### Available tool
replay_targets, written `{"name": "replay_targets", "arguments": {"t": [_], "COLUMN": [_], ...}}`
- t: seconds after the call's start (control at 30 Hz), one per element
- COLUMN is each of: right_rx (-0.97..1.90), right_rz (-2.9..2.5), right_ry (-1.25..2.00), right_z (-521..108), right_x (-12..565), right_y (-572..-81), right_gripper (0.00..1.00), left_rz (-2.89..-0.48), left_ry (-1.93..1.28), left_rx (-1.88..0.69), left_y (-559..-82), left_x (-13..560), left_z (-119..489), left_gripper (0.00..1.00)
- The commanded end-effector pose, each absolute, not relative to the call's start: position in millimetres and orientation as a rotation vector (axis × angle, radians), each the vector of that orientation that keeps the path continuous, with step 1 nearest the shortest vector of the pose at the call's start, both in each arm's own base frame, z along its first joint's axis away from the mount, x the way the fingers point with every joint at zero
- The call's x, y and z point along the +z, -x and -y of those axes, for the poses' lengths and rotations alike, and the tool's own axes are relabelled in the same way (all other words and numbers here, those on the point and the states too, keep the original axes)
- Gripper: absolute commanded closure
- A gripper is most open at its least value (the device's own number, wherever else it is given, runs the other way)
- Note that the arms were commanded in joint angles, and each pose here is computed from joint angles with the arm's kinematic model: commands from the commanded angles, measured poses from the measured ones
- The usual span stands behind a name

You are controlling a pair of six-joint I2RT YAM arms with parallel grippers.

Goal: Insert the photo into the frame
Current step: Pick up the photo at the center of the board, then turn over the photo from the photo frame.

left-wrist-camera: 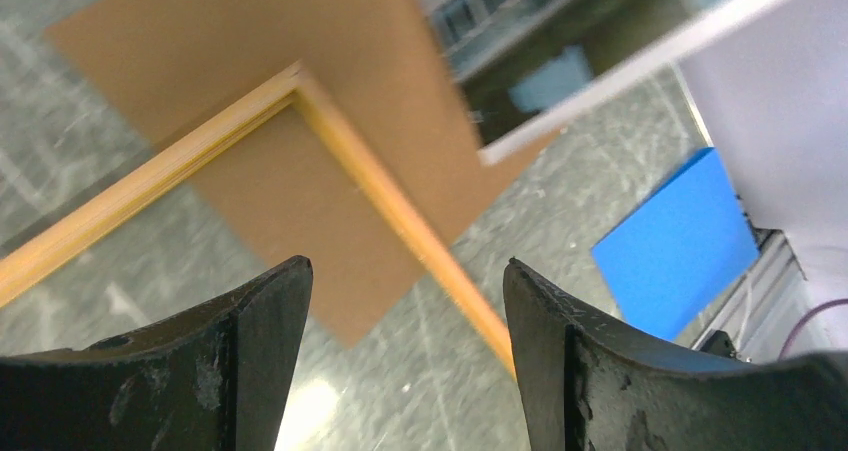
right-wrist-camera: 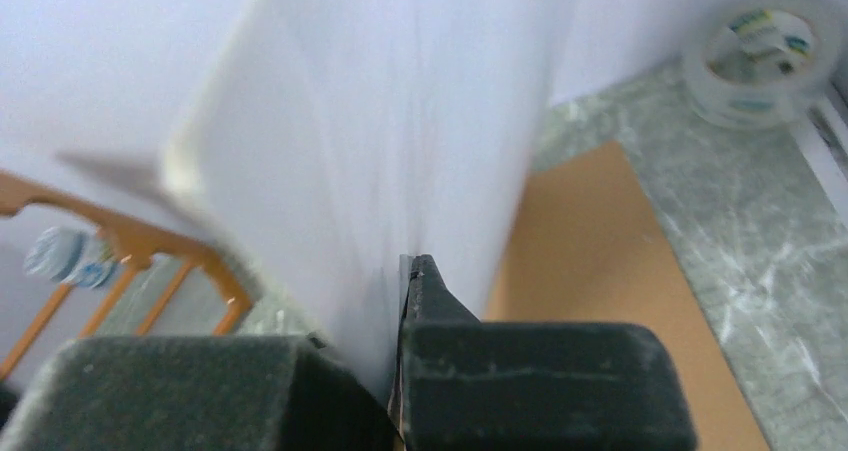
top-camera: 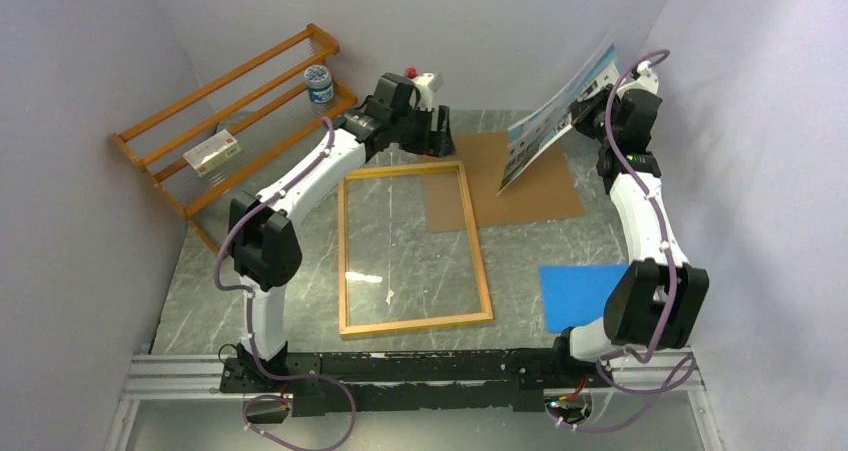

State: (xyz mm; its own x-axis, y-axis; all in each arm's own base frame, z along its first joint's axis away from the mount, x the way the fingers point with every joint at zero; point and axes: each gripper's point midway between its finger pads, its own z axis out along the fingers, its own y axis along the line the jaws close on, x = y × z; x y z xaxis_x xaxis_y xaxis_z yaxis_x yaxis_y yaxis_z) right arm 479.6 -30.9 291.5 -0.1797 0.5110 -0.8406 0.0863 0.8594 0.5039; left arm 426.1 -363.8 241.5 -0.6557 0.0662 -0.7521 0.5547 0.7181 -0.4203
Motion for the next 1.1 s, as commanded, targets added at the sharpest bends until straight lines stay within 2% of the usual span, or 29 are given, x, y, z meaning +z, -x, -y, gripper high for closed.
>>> {"name": "replay_targets", "arguments": {"t": [0.0, 0.23, 0.33, 0.4, 0.7, 0.8, 1.07], "right_rx": [0.447, 0.659, 0.735, 0.786, 0.879, 0.860, 0.833], "right_rz": [-1.751, -1.821, -1.880, -1.893, -1.832, -1.828, -1.884], "right_ry": [-0.300, -0.206, -0.276, -0.352, -0.788, -0.868, -0.944], "right_z": [-1.9, -45.8, -58.0, -70.2, -113.3, -117.1, -139.8], "right_x": [347.8, 382.4, 383.9, 382.3, 365.9, 362.2, 365.9], "right_y": [-445.7, -393.1, -372.4, -361.1, -344.3, -340.1, -334.0], "right_gripper": [1.00, 1.00, 1.00, 1.00, 1.00, 1.00, 1.00], "left_rz": [-2.290, -2.214, -2.063, -1.952, -1.706, -1.684, -1.742], "left_ry": [-0.330, -0.333, -0.523, -0.568, -0.777, -0.808, -0.891], "left_rx": [-0.690, -0.813, -0.974, -0.994, -0.864, -0.738, -0.659], "left_y": [-429.4, -414.4, -381.8, -364.8, -282.3, -275.9, -265.1], "left_x": [234.7, 272.9, 308.2, 327.6, 358.6, 357.1, 336.3], "left_z": [298.7, 265.8, 281.0, 287.1, 343.6, 349.7, 380.7], "left_gripper": [0.24, 0.20, 0.10, 0.06, 0.06, 0.06, 0.06]}}
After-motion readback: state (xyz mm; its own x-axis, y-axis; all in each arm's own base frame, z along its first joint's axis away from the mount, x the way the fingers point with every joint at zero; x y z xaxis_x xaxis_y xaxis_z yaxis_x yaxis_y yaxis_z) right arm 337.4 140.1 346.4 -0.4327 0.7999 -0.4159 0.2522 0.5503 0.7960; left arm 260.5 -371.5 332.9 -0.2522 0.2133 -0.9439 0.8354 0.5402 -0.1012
